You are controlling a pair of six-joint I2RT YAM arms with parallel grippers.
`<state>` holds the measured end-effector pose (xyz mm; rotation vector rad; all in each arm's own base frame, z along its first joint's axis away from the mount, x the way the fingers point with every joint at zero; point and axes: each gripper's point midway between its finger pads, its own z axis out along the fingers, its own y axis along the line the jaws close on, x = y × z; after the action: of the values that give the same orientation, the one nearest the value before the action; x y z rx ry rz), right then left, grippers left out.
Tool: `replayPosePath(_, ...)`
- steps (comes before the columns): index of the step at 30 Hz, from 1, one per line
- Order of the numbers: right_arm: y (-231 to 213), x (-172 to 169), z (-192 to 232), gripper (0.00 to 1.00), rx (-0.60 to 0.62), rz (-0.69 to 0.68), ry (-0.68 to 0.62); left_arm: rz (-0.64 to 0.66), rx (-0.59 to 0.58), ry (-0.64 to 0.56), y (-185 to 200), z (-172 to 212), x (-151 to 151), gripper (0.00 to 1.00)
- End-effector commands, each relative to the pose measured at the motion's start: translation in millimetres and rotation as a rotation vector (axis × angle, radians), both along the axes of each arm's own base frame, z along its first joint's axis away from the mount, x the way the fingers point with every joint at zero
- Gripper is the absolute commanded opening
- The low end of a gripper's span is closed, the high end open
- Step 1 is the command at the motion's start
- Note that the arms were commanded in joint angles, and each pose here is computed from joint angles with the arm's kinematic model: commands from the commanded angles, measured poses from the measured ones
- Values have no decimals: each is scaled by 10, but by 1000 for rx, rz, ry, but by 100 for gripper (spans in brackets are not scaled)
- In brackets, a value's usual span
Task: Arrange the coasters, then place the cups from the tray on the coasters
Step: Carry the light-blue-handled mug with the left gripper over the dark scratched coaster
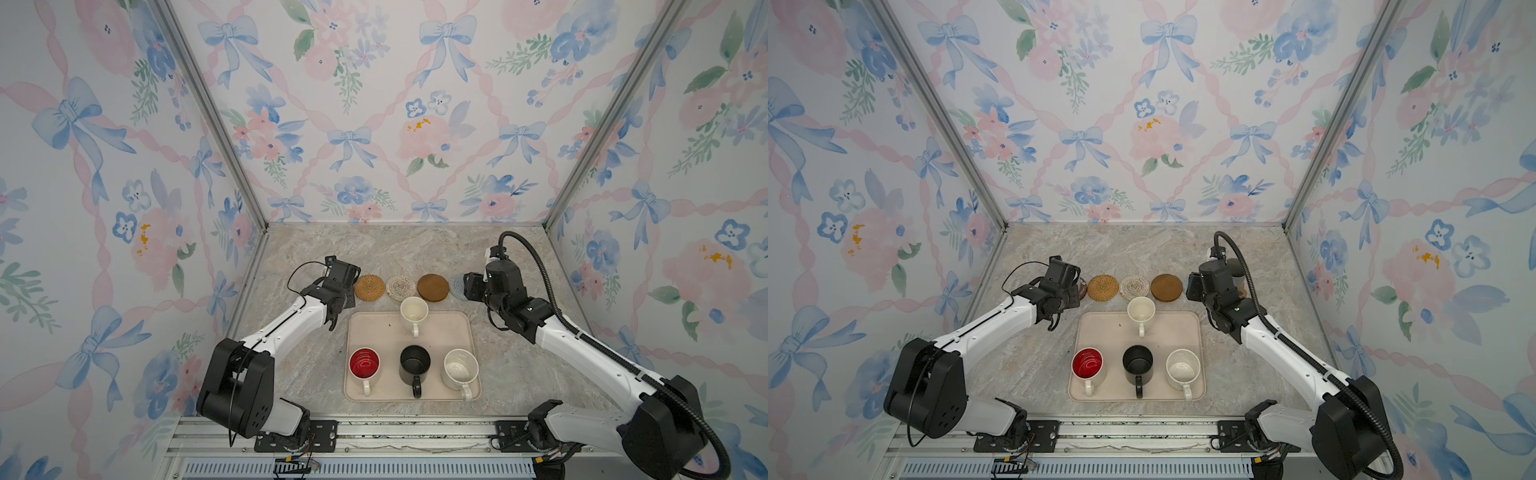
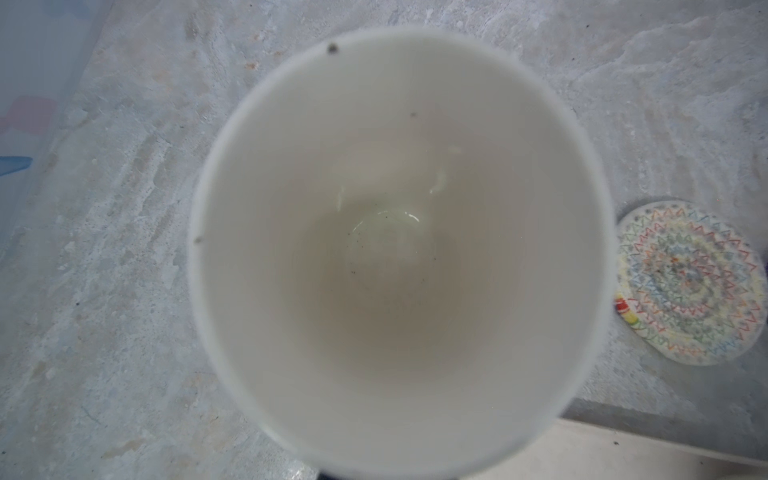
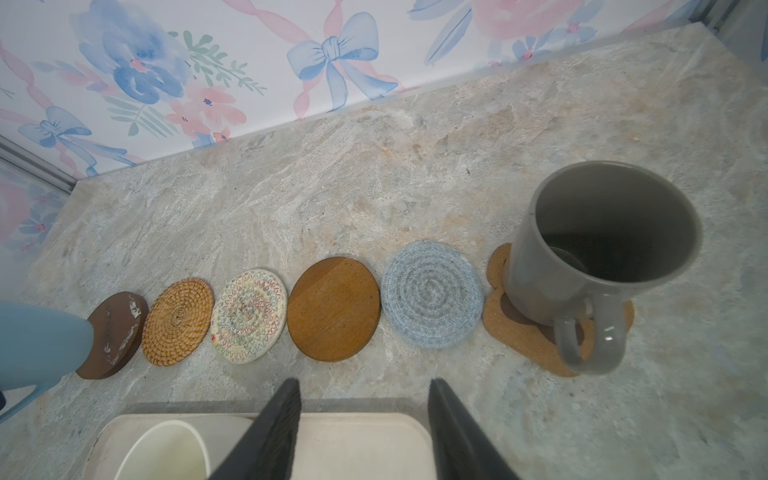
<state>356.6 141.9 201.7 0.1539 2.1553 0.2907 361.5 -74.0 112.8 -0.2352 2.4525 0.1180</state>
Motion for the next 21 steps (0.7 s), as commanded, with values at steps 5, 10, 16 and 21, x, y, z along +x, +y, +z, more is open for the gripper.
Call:
replayPosePath(5,3,70,108,53,18,-11,-17,6,-39,-92,1,133,338,0)
replayPosePath(10,-9,70,94,52,10,-13,-9,19,-34,-75,44,45,370,0)
replayPosePath(16,-8,72,91,52,9,-14,-7,19,-21,-63,78,-4,374,0)
replayPosePath(21,-12,70,88,52,7,-15,-5,21,-14,-49,93,-57,361,0)
